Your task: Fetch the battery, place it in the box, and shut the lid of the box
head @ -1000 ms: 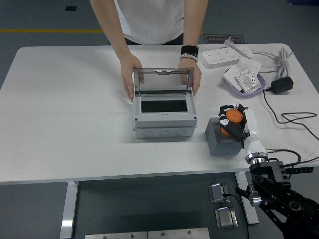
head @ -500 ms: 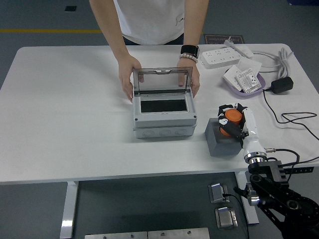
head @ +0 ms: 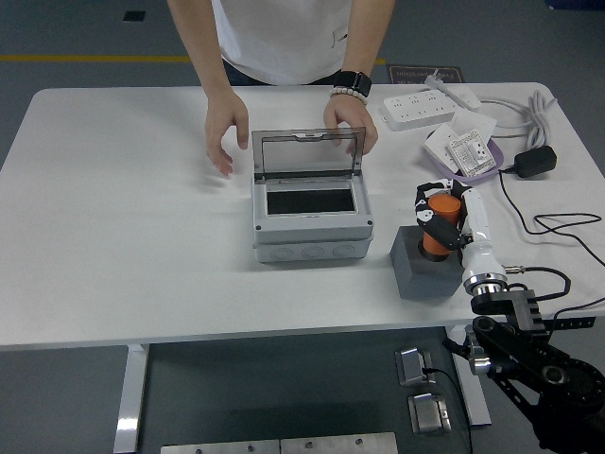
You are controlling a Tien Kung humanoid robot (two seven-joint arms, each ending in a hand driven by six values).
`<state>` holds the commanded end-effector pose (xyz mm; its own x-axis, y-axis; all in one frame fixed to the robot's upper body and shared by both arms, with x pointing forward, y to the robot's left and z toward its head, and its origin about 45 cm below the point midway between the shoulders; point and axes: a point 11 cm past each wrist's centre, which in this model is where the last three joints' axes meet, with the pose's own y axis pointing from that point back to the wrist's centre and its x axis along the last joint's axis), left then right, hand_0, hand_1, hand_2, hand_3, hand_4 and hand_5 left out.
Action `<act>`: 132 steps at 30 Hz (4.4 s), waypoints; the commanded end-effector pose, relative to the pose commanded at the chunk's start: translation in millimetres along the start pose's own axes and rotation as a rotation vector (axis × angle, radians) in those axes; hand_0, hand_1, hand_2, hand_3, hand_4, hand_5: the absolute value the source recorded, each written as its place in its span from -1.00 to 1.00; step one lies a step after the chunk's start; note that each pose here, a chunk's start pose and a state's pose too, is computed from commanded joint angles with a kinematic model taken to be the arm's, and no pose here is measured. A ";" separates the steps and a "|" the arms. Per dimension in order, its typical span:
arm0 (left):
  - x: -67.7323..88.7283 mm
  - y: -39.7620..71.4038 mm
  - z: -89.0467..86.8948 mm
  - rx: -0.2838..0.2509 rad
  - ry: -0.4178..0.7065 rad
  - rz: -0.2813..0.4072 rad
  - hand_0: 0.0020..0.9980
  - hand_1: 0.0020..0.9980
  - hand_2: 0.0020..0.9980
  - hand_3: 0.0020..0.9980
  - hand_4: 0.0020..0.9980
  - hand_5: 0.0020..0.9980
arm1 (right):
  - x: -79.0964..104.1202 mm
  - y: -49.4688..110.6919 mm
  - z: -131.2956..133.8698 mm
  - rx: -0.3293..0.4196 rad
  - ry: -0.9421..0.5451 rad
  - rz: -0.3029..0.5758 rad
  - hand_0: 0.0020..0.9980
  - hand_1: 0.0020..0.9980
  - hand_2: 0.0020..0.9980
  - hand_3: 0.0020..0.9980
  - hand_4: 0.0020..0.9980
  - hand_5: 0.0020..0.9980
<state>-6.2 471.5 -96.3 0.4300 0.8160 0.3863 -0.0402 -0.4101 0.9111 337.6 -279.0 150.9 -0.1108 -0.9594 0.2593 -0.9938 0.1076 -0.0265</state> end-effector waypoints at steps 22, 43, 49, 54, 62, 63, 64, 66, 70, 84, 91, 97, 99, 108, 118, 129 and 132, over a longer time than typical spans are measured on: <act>4.1 -0.1 0.1 0.004 -0.001 0.003 -0.22 0.17 0.04 -0.01 -1.00 -1.00 | -15.5 -52.6 -58.2 0.029 0.616 -0.195 -0.79 -0.56 -0.51 -0.54 -1.00 -1.00; 11.1 -0.1 -4.3 0.019 -0.003 0.007 -0.22 0.17 0.05 -0.01 -1.00 -1.00 | -115.9 -57.7 -95.9 0.157 0.988 -0.337 -0.79 -0.56 -0.50 -0.52 -1.00 -1.00; 11.5 -0.1 -3.4 0.019 -0.006 0.006 -0.22 0.17 0.05 0.00 -1.00 -1.00 | -135.9 -57.5 -99.7 0.173 0.987 -0.364 -0.79 -0.56 -0.50 -0.52 -1.00 -1.00; 12.8 -0.1 -2.3 0.017 -0.009 0.007 -0.22 0.18 0.05 0.00 -1.00 -1.00 | -141.2 -61.6 -102.2 0.178 0.985 -0.362 -0.79 -0.56 -0.50 -0.52 -1.00 -1.00; 14.9 -0.1 -0.5 0.015 -0.012 0.009 -0.22 0.18 0.06 0.00 -1.00 -1.00 | -150.6 -63.6 -100.7 0.188 0.994 -0.376 -0.79 -0.56 -0.50 -0.52 -1.00 -1.00; 15.1 -0.1 -0.2 0.014 -0.012 0.010 -0.22 0.18 0.06 0.00 -1.00 -1.00 | -151.9 -63.2 -99.7 0.188 0.997 -0.380 -0.79 -0.56 -0.50 -0.52 -1.00 -1.00; 15.2 -0.1 0.1 0.014 -0.012 0.010 -0.22 0.18 0.06 0.00 -1.00 -1.00 | -152.8 -63.0 -99.0 0.189 0.999 -0.382 -0.79 -0.56 -0.50 -0.52 -1.00 -1.00; 15.4 -0.1 0.6 0.013 -0.013 0.010 -0.22 0.18 0.06 0.00 -1.00 -1.00 | -154.4 -62.6 -97.2 0.190 1.003 -0.387 -0.79 -0.56 -0.50 -0.51 -1.00 -1.00; 15.4 -0.1 1.2 0.012 -0.014 0.010 -0.22 0.18 0.06 0.00 -1.00 -1.00 | -154.6 -63.7 -94.8 0.187 1.006 -0.388 -0.79 -0.56 -0.50 -0.51 -1.00 -1.00; 15.9 -0.1 1.1 0.011 -0.016 0.013 -0.22 0.18 0.06 0.00 -1.00 -1.00 | -154.0 -64.3 -92.1 0.188 1.000 -0.408 -0.17 -0.14 -0.17 -0.10 -0.32 -0.83; 15.9 -0.1 1.3 0.011 -0.017 0.012 -0.22 0.18 0.06 0.00 -1.00 -1.00 | -153.3 -63.9 -89.5 0.177 0.989 -0.408 0.06 0.05 0.06 0.10 0.11 -0.72; 16.2 -0.1 2.5 0.009 -0.017 0.012 -0.22 0.18 0.06 0.00 -1.00 -1.00 | -153.7 -63.2 -89.2 0.177 0.978 -0.405 0.17 0.19 0.22 0.24 0.33 -0.24; 16.1 -0.1 2.9 0.009 -0.018 0.011 -0.22 0.18 0.06 0.00 -1.00 -1.00 | -154.2 -62.9 -89.5 0.179 0.973 -0.404 0.17 0.19 0.22 0.24 0.33 -0.24; 16.7 0.0 4.6 0.007 -0.019 0.012 -0.23 0.19 0.06 0.01 -1.00 -1.00 | -155.6 -61.0 -88.4 0.182 0.960 -0.405 0.34 0.25 0.27 0.31 0.51 0.02; 13.3 -0.1 4.2 0.010 -0.020 0.005 -0.22 0.19 0.07 0.01 -1.00 -1.00 | -148.8 -57.5 -95.5 0.153 0.836 -0.410 0.38 0.25 0.27 0.32 0.53 0.08; 8.2 -0.1 2.5 0.016 -0.025 -0.007 -0.22 0.19 0.07 0.01 -1.00 -1.00 | -123.3 -59.9 -133.3 0.136 0.660 -0.417 0.20 0.14 0.24 0.29 0.54 0.14; 7.8 -0.1 2.9 0.016 -0.028 -0.008 -0.22 0.19 0.07 0.01 -1.00 -1.00 | -120.4 -63.7 -142.2 0.141 0.639 -0.417 0.05 -0.01 0.16 0.24 0.52 0.14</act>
<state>-0.2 476.7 -93.7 0.4549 0.8079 0.3746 -0.0222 -0.4102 0.9117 414.6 -133.3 258.7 0.2532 -0.5724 0.7799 -0.9487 -0.3046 0.0844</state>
